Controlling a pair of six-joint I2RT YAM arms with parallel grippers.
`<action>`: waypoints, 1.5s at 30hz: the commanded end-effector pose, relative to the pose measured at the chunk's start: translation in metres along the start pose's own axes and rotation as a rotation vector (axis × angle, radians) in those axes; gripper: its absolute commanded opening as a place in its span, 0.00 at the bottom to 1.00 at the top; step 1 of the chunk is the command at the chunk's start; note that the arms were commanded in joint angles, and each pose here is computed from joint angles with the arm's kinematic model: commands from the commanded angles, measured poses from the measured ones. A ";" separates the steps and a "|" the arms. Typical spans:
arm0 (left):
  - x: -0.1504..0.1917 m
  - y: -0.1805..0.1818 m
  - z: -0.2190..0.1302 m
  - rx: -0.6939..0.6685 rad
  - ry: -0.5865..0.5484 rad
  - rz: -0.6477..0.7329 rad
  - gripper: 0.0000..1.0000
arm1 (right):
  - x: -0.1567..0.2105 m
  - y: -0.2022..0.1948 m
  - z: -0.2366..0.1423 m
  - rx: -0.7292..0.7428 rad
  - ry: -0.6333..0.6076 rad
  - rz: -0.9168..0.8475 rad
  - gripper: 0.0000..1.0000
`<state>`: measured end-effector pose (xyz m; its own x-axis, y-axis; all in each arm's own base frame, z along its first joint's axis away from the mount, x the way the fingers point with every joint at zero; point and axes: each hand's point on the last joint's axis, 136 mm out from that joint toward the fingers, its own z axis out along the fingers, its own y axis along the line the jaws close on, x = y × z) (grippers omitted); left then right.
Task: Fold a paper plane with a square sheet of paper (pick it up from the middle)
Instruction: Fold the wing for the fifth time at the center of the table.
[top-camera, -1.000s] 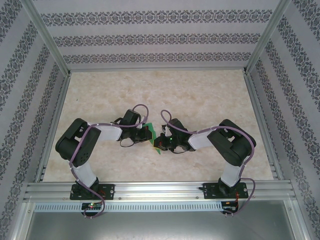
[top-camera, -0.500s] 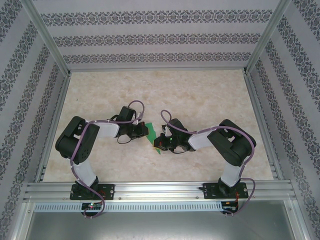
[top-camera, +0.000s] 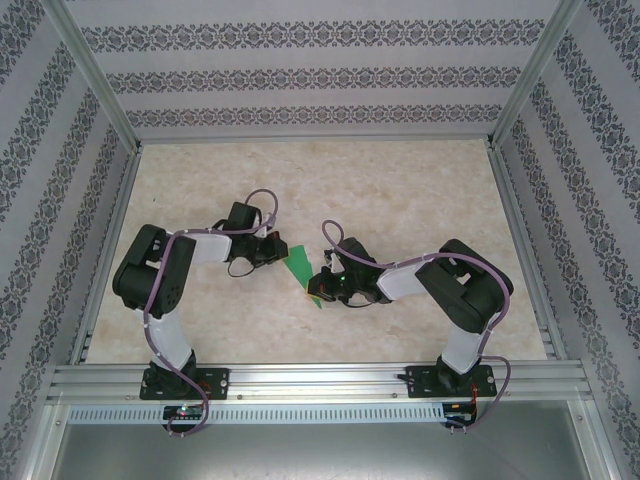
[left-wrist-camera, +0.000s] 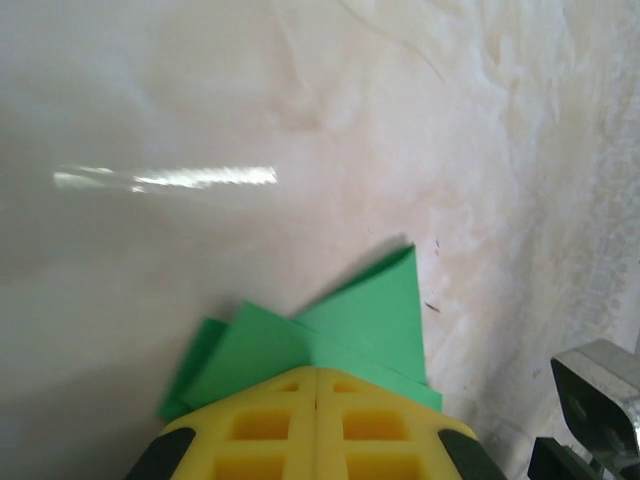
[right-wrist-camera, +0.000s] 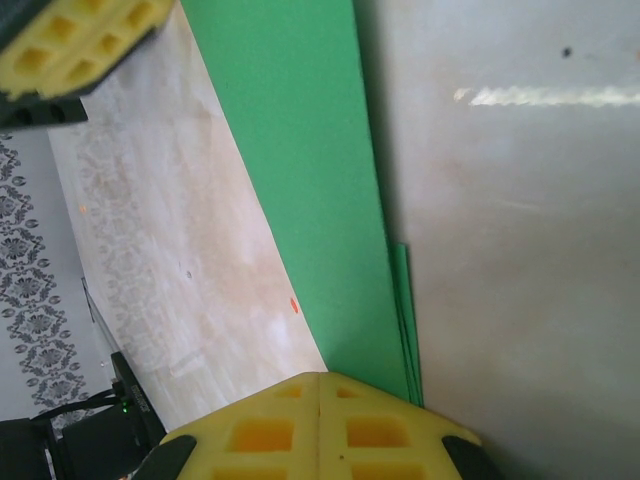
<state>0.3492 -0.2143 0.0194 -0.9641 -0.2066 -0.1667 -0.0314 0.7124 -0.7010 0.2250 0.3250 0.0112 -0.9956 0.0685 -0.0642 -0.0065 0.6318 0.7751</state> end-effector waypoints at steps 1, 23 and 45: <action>-0.034 0.035 -0.010 -0.107 -0.106 -0.005 0.01 | 0.047 -0.081 -0.006 0.265 0.117 0.132 0.00; 0.003 -0.064 -0.040 0.089 -0.046 0.089 0.07 | 0.032 -0.064 0.003 0.222 0.097 0.117 0.00; 0.063 -0.019 0.032 -0.029 0.119 0.066 0.06 | 0.024 -0.042 0.001 0.149 0.067 0.113 0.00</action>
<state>0.2926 -0.2660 0.0178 -0.9904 -0.0830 -0.1109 0.0207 0.7027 -0.7112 0.2245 0.3261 0.0130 -0.9968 0.0680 -0.0414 0.0115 0.6376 0.7703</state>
